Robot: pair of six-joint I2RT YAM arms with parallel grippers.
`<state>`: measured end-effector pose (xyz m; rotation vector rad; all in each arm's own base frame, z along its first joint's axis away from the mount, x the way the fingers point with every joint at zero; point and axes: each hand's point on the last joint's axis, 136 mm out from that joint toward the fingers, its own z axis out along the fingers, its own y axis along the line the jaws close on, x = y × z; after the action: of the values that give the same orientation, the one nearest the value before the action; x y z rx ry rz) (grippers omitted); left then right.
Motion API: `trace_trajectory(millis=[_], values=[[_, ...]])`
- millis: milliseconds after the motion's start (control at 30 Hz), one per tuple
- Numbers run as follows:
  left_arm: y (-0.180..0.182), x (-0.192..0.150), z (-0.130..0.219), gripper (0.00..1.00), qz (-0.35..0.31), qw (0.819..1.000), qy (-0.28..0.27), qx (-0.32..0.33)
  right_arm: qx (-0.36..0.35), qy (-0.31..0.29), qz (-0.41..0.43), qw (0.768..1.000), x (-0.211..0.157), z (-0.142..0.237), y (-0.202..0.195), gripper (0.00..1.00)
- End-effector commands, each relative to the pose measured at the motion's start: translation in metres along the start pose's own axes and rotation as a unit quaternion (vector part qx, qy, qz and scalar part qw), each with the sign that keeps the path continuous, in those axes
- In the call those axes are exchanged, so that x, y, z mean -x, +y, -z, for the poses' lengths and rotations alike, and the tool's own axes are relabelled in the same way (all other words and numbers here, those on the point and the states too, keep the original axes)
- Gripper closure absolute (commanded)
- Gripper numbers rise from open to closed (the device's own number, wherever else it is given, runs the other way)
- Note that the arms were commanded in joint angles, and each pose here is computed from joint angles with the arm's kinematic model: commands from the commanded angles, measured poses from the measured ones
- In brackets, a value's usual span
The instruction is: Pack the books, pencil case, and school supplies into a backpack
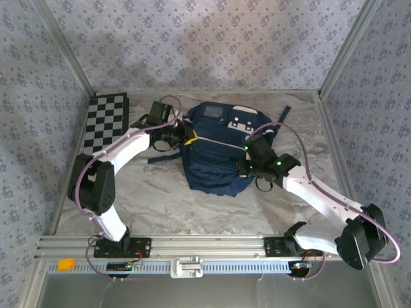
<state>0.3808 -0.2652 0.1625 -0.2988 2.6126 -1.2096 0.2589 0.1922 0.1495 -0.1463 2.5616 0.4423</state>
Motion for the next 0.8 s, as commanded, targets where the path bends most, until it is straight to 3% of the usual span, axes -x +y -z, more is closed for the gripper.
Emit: trace_trajectory(millis=[0, 67, 167, 333, 633, 700, 767], values=[[-0.006, 0.053, 0.011, 0.82, -0.033, 0.997, -0.071, 0.003, 0.027, 0.030, 0.042, 0.998, -0.008, -0.006, 0.032, 1.00], [-0.003, 0.052, 0.016, 0.63, -0.020, 0.998, -0.067, -0.007, 0.033, 0.030, 0.054, 0.998, -0.004, -0.014, 0.047, 1.00], [-0.002, 0.037, 0.026, 0.48, -0.001, 0.997, -0.073, -0.021, 0.037, 0.021, 0.060, 0.997, -0.003, -0.020, 0.057, 1.00], [-0.006, -0.007, 0.026, 0.37, 0.064, 0.993, -0.078, -0.053, 0.022, 0.023, 0.053, 0.998, -0.007, -0.022, 0.050, 1.00], [-0.035, -0.063, -0.011, 0.37, 0.132, 0.986, -0.083, -0.065, 0.023, 0.023, 0.053, 0.998, -0.011, -0.027, 0.049, 1.00], [-0.035, -0.062, -0.019, 0.44, 0.127, 0.987, -0.089, -0.042, 0.022, 0.022, 0.053, 0.998, -0.010, -0.027, 0.049, 1.00], [-0.026, -0.059, -0.027, 0.58, 0.139, 0.986, -0.088, -0.023, 0.005, 0.021, 0.053, 0.998, -0.009, -0.026, 0.043, 1.00]])
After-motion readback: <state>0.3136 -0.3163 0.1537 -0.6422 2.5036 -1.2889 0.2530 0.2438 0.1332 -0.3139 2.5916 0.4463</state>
